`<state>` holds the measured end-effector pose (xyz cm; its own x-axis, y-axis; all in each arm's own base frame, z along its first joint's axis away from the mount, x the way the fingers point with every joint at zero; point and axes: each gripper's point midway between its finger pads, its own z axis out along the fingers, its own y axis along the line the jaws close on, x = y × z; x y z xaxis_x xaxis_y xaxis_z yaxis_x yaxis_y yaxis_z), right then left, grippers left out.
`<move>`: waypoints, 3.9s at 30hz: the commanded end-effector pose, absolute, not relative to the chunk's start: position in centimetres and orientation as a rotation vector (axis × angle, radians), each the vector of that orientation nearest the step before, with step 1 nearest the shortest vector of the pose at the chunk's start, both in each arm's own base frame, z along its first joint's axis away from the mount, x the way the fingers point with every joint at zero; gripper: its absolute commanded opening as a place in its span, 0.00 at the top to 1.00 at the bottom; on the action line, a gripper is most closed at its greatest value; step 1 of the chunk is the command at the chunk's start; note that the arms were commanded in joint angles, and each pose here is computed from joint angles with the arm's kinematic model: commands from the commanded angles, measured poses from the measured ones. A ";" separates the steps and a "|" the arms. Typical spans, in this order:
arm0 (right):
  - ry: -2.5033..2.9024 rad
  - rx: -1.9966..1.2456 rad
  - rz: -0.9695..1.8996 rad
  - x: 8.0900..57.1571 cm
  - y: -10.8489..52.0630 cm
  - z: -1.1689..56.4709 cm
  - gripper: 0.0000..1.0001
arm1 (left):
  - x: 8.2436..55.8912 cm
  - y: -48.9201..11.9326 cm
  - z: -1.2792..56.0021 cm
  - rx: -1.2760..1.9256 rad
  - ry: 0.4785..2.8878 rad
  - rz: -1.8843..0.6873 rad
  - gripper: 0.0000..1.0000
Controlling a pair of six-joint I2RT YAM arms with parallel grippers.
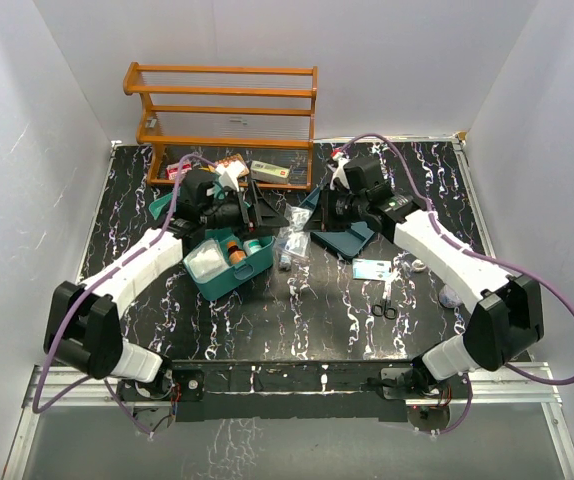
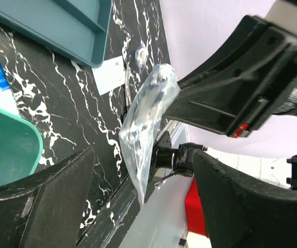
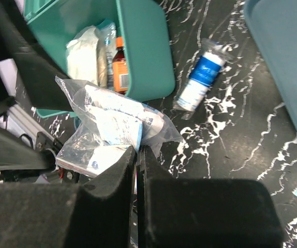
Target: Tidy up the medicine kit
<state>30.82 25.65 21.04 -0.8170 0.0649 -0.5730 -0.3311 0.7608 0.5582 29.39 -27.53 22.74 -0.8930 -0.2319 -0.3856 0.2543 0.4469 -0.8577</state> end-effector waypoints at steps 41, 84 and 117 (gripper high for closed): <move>2.278 -0.166 0.858 31.2 26.5 23.4 0.57 | 32.1 -13.8 21.8 -0.505 2.238 -0.517 0.98; 2.338 -0.230 0.832 30.8 26.5 21.2 0.58 | 28.7 -7.7 11.3 -0.760 2.495 -0.137 0.91; 2.361 -0.198 0.831 31.0 26.6 20.2 0.59 | 28.6 -8.2 11.8 -0.783 2.603 -0.094 0.51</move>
